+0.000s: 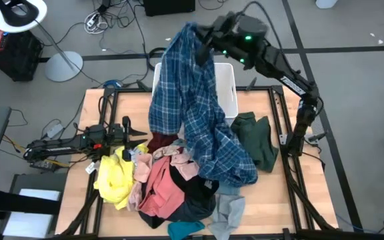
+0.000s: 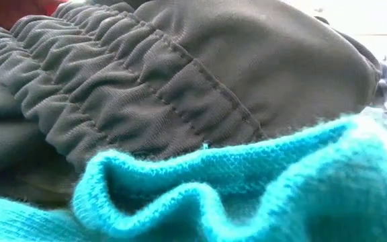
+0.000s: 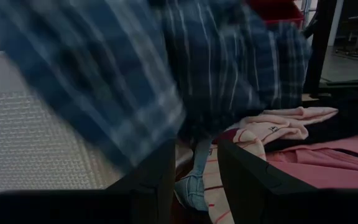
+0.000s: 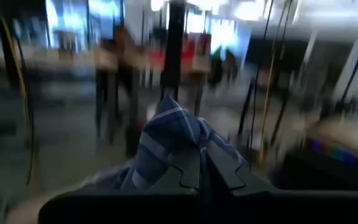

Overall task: Sort clothes
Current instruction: Put the blue pajamas into the white laundry bin

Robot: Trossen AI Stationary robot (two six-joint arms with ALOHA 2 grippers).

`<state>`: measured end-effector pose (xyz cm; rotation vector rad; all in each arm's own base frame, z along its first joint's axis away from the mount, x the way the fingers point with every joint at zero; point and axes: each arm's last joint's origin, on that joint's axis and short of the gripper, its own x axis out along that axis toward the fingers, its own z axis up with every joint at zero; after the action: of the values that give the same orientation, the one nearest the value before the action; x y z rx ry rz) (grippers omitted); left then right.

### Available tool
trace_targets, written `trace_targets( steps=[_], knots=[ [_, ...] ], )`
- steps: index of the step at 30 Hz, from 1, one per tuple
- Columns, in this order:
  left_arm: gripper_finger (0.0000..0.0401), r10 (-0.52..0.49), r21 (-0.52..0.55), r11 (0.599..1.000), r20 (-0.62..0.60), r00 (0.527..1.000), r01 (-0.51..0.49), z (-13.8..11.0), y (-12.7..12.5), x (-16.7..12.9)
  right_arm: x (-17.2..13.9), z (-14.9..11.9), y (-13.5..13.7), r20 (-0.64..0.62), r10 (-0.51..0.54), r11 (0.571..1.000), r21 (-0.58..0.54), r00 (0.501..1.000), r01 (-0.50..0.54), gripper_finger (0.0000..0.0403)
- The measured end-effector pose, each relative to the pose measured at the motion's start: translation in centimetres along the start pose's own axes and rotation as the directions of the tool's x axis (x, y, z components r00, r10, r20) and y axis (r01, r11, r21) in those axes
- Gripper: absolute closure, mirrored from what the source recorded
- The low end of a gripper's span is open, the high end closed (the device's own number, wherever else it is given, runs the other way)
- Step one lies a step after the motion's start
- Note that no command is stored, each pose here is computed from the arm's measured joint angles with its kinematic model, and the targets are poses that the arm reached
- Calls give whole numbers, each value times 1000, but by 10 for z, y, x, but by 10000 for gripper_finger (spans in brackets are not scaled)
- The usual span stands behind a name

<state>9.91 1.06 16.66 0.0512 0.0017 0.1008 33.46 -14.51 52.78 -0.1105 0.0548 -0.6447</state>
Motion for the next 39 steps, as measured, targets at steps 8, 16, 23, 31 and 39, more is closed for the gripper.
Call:
trace_targets(
  steps=[8,16,23,31,39],
  knots=[
    [274,0,0,1000,0,1000,0,0,0,0,28,-75,14,-503,56,997,-10,862,-70,402],
    [274,0,0,1000,0,1000,0,0,0,0,68,-151,37,-756,185,981,99,628,-169,397],
    [274,0,0,1000,0,1000,0,0,0,0,108,-214,46,-812,310,951,273,495,-148,380],
    [274,0,0,1000,0,1000,0,0,0,0,134,-262,35,-845,325,939,343,425,-36,319],
    [274,0,0,1000,-1,1000,0,0,0,0,132,-257,30,-836,333,936,350,435,-43,231]
  ],
)
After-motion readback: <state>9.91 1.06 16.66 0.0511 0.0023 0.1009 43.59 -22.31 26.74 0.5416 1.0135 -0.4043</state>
